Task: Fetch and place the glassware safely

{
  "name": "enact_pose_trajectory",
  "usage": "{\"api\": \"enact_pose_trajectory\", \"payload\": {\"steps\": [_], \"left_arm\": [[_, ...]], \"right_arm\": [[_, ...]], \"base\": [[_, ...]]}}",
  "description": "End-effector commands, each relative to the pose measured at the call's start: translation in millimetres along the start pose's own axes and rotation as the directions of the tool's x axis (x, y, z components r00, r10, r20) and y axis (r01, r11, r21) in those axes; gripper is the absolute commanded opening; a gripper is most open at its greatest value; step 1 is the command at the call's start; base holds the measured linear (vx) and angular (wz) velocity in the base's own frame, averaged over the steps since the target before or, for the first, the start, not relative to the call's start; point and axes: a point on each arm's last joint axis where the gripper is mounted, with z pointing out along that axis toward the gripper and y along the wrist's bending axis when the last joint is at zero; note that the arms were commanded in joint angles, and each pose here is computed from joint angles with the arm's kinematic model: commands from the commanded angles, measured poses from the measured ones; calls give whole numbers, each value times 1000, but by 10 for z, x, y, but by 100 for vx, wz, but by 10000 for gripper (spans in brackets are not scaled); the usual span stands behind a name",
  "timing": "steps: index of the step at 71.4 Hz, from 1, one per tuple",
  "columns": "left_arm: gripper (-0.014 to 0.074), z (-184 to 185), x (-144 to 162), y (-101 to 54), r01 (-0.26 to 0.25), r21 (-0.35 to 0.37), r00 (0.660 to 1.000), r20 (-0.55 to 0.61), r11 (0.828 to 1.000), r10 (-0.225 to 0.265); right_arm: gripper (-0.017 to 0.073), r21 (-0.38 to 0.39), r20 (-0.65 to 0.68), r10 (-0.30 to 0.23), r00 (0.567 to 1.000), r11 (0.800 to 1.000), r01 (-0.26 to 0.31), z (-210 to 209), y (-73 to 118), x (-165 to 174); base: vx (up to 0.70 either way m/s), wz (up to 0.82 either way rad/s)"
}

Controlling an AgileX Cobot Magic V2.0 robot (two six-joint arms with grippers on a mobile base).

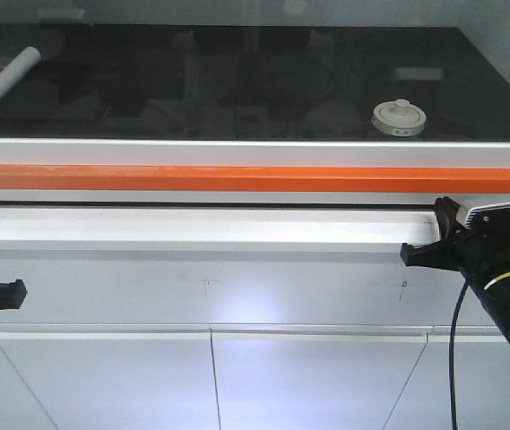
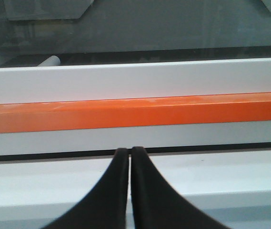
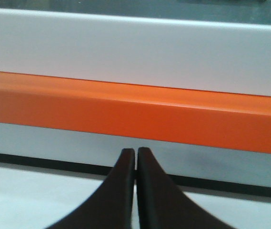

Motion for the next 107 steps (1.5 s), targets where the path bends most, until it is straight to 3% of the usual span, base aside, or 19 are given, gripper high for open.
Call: {"api": "enact_pose_trajectory", "payload": {"steps": [1,68,107], "left_arm": [[-7,36,-174,-7,8,3,992,122,1000,-8],[-7,60,-161,-3,4,-3,993,118,1000,-3],[-7,732,-94,-8,0,3,998,57,1000,0]], "right_arm": [[-1,23,133,-10,991,1000,7,53,-35,-194],[-1,63,181,-3,984,998,-9,306,-108,-336],[-1,64,185,-3,983,998,-9,305,-109,-340]], "base": [[0,0],[0,0],[0,0]]}}
